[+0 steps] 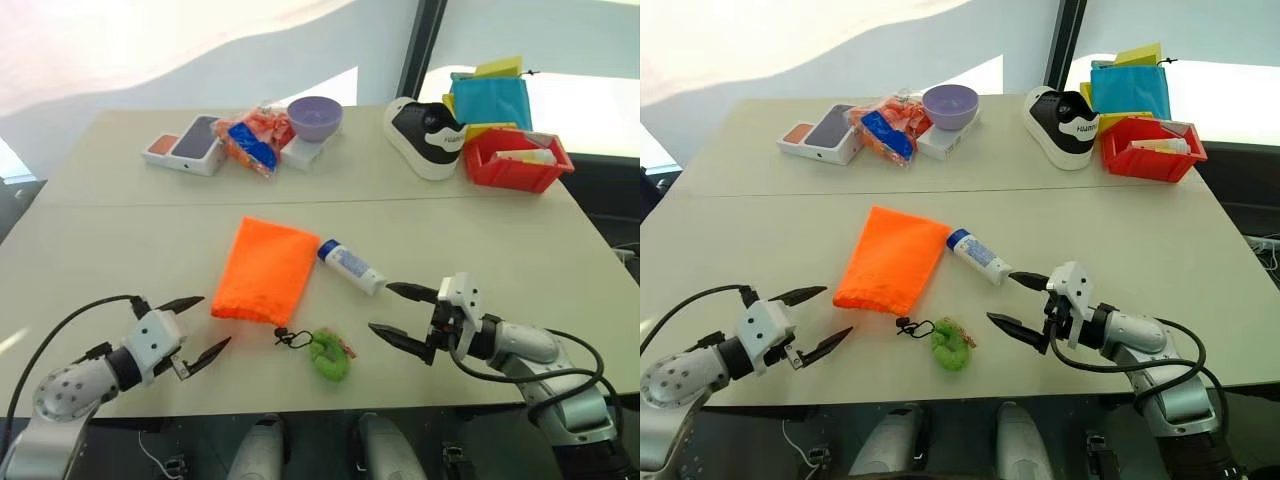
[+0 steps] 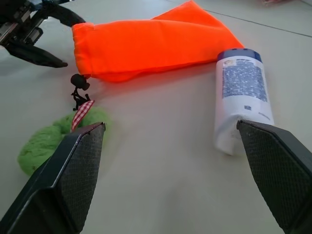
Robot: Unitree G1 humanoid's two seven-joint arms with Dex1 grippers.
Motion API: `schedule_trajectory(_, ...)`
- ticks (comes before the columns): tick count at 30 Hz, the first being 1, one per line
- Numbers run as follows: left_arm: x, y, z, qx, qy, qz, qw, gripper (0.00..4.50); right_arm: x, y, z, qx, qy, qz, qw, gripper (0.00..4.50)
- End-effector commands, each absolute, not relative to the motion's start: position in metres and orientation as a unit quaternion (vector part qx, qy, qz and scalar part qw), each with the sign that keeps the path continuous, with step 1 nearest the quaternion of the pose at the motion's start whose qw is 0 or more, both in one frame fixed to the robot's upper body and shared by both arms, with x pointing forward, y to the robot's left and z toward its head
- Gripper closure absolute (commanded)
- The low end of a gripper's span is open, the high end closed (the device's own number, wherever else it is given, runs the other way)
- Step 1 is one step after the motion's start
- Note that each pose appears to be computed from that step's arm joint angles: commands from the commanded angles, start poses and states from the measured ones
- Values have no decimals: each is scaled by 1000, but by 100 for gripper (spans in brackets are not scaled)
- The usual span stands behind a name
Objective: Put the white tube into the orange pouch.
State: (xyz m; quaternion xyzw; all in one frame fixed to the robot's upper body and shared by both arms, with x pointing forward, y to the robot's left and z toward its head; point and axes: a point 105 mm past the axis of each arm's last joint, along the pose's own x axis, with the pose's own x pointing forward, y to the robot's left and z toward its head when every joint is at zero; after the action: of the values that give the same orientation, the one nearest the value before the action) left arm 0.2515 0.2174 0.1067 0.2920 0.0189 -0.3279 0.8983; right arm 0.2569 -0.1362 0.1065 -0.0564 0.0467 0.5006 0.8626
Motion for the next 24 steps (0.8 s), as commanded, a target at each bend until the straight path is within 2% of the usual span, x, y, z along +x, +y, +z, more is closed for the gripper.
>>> schedule_trajectory(1,263,212,119,316,-24,-310,897,0,256,-131,116,-66,26,509,858,2)
schedule_trajectory(4,266,210,118,321,-32,-315,893,0,256,-132,115,-70,24,508,858,2)
schedule_trajectory(7,265,208,110,334,-22,-331,882,79,258,-134,115,-72,19,501,862,0)
schedule_trajectory(10,265,206,107,331,-23,-340,880,222,263,-135,118,-76,10,491,868,0)
schedule_trajectory(14,267,204,107,325,-30,-344,880,438,269,-137,118,-79,7,474,877,0)
schedule_trajectory(24,269,194,109,281,-37,-348,894,445,303,-129,111,-79,8,402,912,0)
